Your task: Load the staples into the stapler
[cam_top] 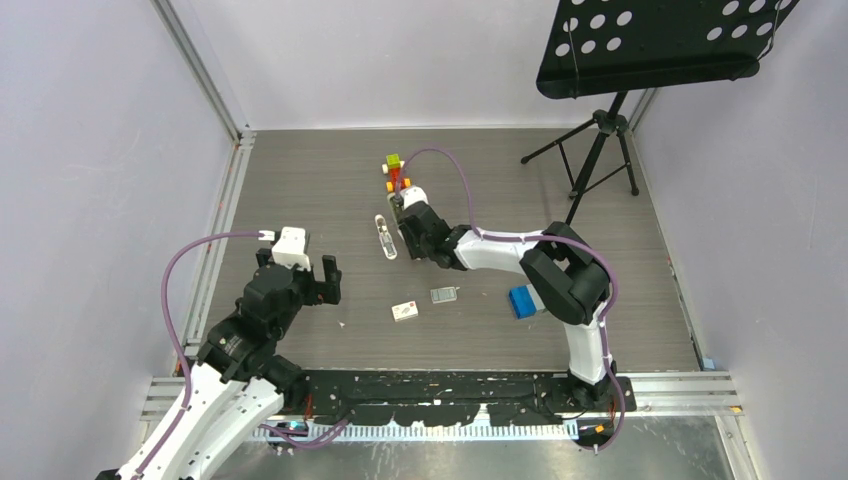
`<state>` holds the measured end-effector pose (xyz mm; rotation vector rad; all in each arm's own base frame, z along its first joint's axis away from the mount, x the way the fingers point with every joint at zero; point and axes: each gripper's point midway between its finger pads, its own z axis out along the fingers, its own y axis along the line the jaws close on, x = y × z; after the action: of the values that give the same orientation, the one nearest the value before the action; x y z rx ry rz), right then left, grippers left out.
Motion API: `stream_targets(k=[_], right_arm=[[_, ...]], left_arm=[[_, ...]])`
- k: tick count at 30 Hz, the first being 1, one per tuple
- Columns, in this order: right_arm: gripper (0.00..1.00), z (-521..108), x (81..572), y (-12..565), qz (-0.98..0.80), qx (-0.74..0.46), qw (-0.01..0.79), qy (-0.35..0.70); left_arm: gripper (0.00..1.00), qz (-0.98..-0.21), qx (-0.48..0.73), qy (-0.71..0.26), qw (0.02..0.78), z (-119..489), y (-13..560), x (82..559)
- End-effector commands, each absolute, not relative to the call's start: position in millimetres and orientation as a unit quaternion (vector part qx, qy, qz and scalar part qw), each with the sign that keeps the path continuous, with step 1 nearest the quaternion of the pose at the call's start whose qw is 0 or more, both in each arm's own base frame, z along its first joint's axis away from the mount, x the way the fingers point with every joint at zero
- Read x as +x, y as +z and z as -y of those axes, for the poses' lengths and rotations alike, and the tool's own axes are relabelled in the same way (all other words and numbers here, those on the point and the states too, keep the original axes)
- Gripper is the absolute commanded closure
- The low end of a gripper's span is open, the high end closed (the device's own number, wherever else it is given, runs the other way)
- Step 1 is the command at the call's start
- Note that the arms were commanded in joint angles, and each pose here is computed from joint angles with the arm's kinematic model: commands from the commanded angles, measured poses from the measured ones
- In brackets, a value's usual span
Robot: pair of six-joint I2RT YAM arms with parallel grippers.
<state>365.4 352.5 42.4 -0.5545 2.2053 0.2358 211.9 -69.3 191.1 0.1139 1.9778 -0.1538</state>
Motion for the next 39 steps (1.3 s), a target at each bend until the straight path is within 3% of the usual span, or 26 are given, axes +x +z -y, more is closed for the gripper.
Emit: stream_targets(k=[1,6,17,25,33,39], right_arm=[[0.65,-357,366,66,-0.864,-0.209,0.444,0.111],[0.71,-354,361,63,-0.863,-0.211,0.446,0.106],[0.99,-348,345,72,-0.855,-0.225,0.451,0.12],[1.0,-343,323,77,-0.85,-0.248,0.439,0.155],[1.0,-335,301,120,-0.818,-0.286,0.461,0.19],[1.0,-334,299,105,-0.797,-0.35,0.462,0.172]], left_arm=[[0.01,-0.824,0.048,-0.071,0.56,72,199,218],[0.01,-0.823,0.047,-0.072,0.562,72,200,217],[0.01,-0.82,0.047,-0.074,0.565,71,201,216],[0.01,-0.816,0.076,-0.091,0.566,81,202,214],[0.01,-0.786,0.146,-0.171,0.576,121,217,215],[0.01,-0.782,0.132,-0.213,0.57,147,226,237]])
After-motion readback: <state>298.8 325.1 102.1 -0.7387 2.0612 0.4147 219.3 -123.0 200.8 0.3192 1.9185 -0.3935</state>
